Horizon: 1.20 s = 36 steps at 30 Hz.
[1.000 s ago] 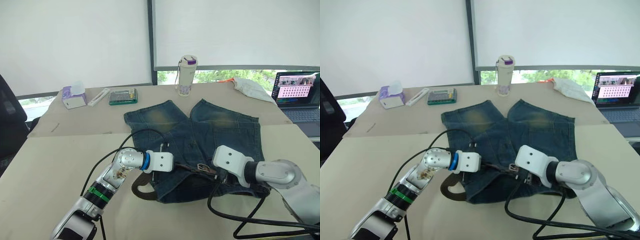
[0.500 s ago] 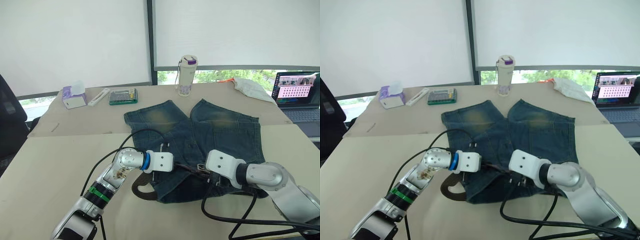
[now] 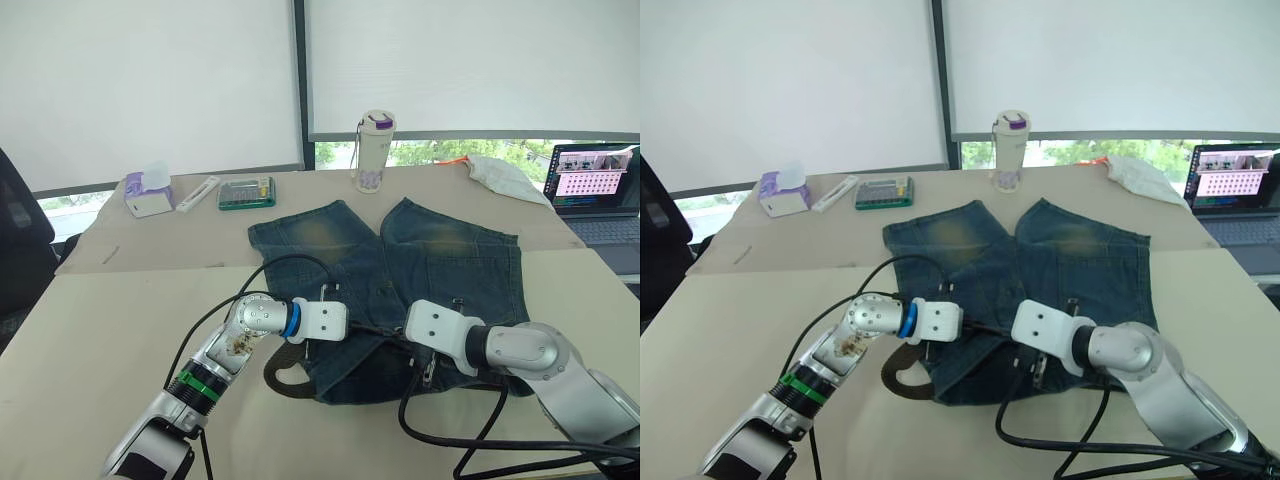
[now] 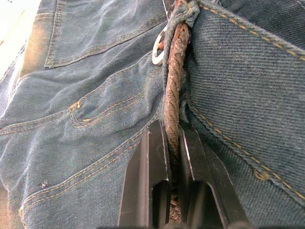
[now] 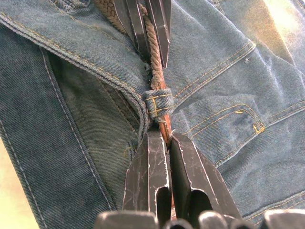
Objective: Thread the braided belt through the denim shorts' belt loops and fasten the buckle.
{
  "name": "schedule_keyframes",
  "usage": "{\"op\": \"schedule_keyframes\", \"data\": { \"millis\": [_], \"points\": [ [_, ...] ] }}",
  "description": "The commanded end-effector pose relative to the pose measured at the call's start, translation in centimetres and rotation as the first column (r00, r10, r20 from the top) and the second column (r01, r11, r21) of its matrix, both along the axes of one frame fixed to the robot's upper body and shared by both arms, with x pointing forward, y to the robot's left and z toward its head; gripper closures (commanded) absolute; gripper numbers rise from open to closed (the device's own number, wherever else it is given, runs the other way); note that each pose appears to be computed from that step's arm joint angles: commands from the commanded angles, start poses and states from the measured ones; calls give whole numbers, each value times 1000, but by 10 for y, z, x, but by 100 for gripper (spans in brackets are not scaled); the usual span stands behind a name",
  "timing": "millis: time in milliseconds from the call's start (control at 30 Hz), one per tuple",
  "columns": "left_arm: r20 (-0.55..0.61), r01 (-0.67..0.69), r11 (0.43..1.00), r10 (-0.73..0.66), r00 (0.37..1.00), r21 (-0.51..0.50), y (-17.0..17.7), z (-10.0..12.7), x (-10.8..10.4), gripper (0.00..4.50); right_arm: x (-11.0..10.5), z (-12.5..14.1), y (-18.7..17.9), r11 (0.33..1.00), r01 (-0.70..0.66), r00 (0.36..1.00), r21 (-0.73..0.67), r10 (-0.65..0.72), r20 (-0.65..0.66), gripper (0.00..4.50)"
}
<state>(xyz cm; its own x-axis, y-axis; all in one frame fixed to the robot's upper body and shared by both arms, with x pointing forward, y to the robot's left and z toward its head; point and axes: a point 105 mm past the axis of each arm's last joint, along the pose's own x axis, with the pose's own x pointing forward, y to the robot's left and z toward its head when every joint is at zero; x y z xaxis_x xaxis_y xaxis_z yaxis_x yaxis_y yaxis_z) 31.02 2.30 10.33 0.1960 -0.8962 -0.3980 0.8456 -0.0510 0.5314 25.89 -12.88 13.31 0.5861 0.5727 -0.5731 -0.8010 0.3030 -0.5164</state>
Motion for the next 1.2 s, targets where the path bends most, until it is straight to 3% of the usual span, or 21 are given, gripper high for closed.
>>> {"op": "schedule_keyframes", "data": {
  "millis": [33,100,200,300,400,500,567,800,933,1200],
  "points": [
    [-190,15,988,-44,981,-151,2,35,-9,370,-1,11,10,999,-41,998,4,40,55,450],
    [-334,18,982,-81,939,-187,13,47,-17,312,0,11,9,999,-34,998,0,34,57,450],
    [-442,35,981,-117,889,-188,28,63,-31,211,2,12,7,1000,-21,998,-2,21,57,450],
    [-412,91,989,-131,902,-118,36,65,-46,114,6,14,6,1000,2,998,14,-2,63,450],
    [-321,55,995,-80,944,-84,32,59,-40,10,18,20,11,998,26,995,61,-31,90,450],
    [-287,36,998,-51,957,-59,26,51,-39,2,27,19,12,998,39,994,46,-43,101,450],
    [-242,15,1000,-12,970,12,26,38,-34,2,31,18,13,998,42,994,42,-46,102,450],
    [-130,-125,988,136,982,92,22,22,-6,2,38,20,18,998,34,994,46,-39,103,450],
    [-112,-131,982,147,983,134,21,12,-7,115,39,21,17,998,41,994,44,-45,104,450],
    [11,-196,955,199,980,223,60,8,12,386,23,24,-9,996,89,990,-8,-87,113,450]
  ]
}}
